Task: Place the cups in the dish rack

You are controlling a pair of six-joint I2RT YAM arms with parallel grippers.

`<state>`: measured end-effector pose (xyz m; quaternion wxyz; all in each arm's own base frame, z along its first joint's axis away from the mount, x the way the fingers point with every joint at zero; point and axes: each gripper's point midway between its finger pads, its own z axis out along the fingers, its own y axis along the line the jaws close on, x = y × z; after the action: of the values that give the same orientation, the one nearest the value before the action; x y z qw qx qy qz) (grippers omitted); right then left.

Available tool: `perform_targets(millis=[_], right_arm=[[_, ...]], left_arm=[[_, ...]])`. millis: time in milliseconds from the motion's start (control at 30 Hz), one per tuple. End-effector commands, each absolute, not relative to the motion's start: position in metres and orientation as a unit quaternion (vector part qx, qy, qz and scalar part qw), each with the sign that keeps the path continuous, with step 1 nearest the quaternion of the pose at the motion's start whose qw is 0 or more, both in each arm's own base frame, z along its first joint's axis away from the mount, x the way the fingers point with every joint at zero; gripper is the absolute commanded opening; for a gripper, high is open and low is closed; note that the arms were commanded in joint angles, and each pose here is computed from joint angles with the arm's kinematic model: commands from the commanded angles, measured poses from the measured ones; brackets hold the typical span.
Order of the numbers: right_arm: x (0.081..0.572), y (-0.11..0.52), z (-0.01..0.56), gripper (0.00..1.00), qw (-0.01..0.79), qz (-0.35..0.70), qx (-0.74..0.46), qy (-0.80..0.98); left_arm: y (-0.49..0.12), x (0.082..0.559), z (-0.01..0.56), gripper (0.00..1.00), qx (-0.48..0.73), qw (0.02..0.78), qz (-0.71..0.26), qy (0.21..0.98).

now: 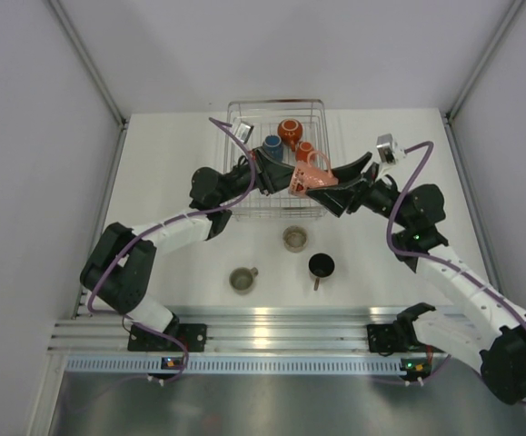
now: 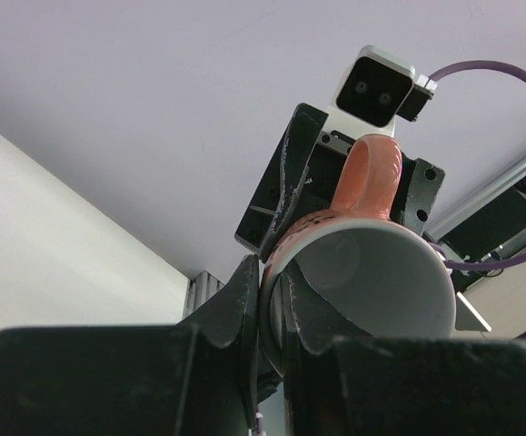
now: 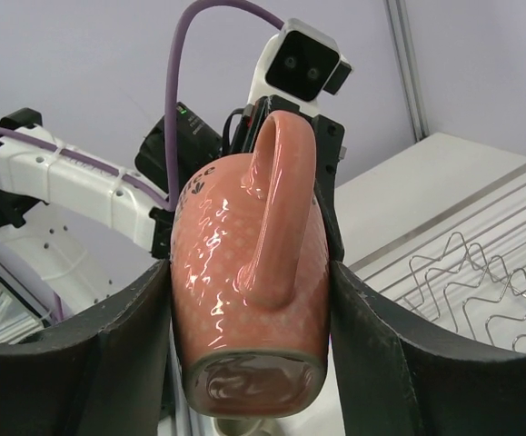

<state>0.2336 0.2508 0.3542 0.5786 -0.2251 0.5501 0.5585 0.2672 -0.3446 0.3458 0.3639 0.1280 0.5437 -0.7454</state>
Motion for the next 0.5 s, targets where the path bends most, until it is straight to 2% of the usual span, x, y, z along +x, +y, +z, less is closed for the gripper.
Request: perform_targets(millis=[0,33,67,167,300,467], right_arm=[[0.229,0.250,0.383,0.00,0.617,0.542,-0.244,0.515],[0.232,0.250,0.380,0.00,0.619,0.534,-0.242,0.523],[0.233,0.249,0.382,0.00,0.621,0.532,-0.242,0.522],[0.237,0.248,0.381,0.00,0.626,0.517,-0.241,0.532],[0.245,0.244,0.379,0.00,0.635,0.496,-0.240,0.542],[0.258,0.237,0.379,0.00,0.640,0.470,-0.236,0.560]], left_arm=[[-0.338,0.262,0.374,0.14,0.142,0.399,-0.755,0.500],[-0.338,0.264,0.373,0.28,0.141,0.399,-0.754,0.502],[-0.338,0.264,0.372,0.37,0.139,0.398,-0.752,0.507],[-0.339,0.267,0.371,0.51,0.139,0.402,-0.745,0.514],[-0.335,0.270,0.367,0.56,0.135,0.408,-0.731,0.530],[-0.322,0.277,0.354,0.57,0.127,0.422,-0.700,0.562]])
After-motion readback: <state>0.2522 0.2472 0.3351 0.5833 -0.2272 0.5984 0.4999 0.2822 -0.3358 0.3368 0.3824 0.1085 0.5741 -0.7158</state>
